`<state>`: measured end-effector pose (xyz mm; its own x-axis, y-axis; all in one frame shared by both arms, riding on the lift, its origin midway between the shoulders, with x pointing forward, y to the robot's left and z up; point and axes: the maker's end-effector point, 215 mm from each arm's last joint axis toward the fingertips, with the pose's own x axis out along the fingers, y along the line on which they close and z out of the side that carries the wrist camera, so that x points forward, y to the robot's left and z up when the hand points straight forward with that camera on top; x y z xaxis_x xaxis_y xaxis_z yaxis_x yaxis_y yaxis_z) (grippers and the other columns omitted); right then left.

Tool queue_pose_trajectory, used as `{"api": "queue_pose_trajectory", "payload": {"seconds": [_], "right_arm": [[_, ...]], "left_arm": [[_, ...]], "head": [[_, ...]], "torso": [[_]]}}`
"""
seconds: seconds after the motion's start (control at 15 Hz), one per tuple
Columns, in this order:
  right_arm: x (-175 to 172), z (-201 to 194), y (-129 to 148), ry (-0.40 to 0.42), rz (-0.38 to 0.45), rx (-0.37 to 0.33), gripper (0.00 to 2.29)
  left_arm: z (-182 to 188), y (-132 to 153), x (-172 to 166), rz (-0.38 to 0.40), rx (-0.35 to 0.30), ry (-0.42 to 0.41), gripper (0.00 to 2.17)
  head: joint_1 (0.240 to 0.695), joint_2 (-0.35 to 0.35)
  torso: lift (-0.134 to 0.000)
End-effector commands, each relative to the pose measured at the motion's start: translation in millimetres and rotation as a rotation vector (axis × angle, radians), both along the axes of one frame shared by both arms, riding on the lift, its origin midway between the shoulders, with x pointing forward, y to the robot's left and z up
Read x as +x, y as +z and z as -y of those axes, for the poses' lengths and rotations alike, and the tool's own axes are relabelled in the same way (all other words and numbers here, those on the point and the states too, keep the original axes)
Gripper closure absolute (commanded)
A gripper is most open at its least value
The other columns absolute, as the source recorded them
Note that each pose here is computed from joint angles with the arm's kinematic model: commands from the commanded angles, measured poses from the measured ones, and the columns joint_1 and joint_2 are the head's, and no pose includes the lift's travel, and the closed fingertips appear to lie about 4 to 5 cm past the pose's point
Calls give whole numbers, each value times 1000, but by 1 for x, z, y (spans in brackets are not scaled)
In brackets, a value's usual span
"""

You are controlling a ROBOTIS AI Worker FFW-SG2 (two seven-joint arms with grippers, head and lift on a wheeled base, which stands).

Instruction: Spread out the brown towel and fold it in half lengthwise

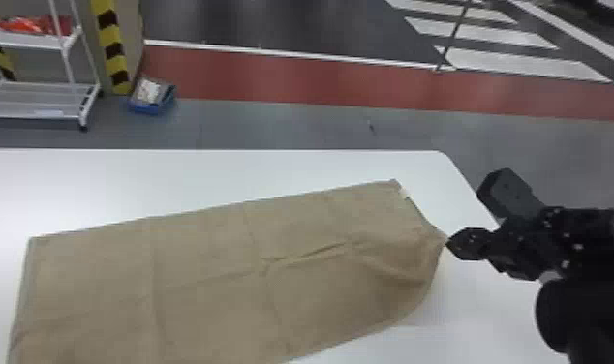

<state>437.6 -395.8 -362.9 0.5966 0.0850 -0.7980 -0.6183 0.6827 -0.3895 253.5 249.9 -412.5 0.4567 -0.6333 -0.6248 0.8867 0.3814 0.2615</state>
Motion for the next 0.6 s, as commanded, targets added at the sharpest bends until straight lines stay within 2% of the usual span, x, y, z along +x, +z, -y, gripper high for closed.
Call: {"api": "queue_pose_trajectory", "payload": {"seconds": [0.0,0.4,0.53], "right_arm": [[-3,-2,-4,0,-7,5,1598],[-4,2,-3,-9,-6,4,1598],[-4,2,-3,-9,-6,5,1598]], "left_arm": [[5,-27,-8,-17,48,-41,299],[-14,-42,5,-28,75,-21,367],[-22,-47,12,-41,75,-7,522]], "head": [[695,-240],[695,-234],[695,-226]], "torso": [[-125],[-125],[-125]]}}
